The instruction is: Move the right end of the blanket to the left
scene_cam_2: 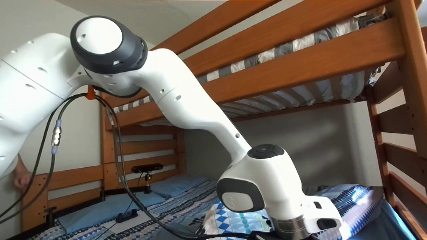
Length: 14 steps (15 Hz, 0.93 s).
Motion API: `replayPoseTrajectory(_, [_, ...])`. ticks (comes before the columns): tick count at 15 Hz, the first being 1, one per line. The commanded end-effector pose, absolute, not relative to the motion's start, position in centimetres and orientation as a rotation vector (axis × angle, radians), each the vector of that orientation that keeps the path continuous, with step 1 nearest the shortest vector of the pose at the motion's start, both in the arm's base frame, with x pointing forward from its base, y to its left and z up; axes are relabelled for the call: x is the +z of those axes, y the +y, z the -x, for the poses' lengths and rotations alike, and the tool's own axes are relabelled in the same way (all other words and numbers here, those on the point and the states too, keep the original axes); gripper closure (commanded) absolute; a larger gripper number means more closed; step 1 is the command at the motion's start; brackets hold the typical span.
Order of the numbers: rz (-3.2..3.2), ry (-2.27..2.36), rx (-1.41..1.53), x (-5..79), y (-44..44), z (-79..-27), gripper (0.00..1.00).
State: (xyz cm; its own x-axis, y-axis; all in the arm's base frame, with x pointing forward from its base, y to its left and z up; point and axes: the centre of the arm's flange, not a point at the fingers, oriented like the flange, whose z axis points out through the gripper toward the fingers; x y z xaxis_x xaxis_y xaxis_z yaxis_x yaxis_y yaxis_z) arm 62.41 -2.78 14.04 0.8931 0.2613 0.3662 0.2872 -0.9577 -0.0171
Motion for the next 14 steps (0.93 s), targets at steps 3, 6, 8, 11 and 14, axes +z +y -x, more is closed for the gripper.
replayPoseTrajectory(3, [2.862, -0.645, -0.633, 12.6, -3.1, -63.8, 0.00])
replayPoseTrajectory(6, [2.819, -0.683, -0.663, 11.7, -3.1, -64.6, 0.00])
replayPoseTrajectory(8, [2.808, -0.698, -0.675, 11.1, -3.2, -64.8, 0.00])
replayPoseTrajectory(11, [2.817, -0.688, -0.682, 10.4, -3.1, -65.0, 0.32])
replayPoseTrajectory(14, [2.875, -0.589, -0.764, 10.7, -2.4, -64.7, 0.56])
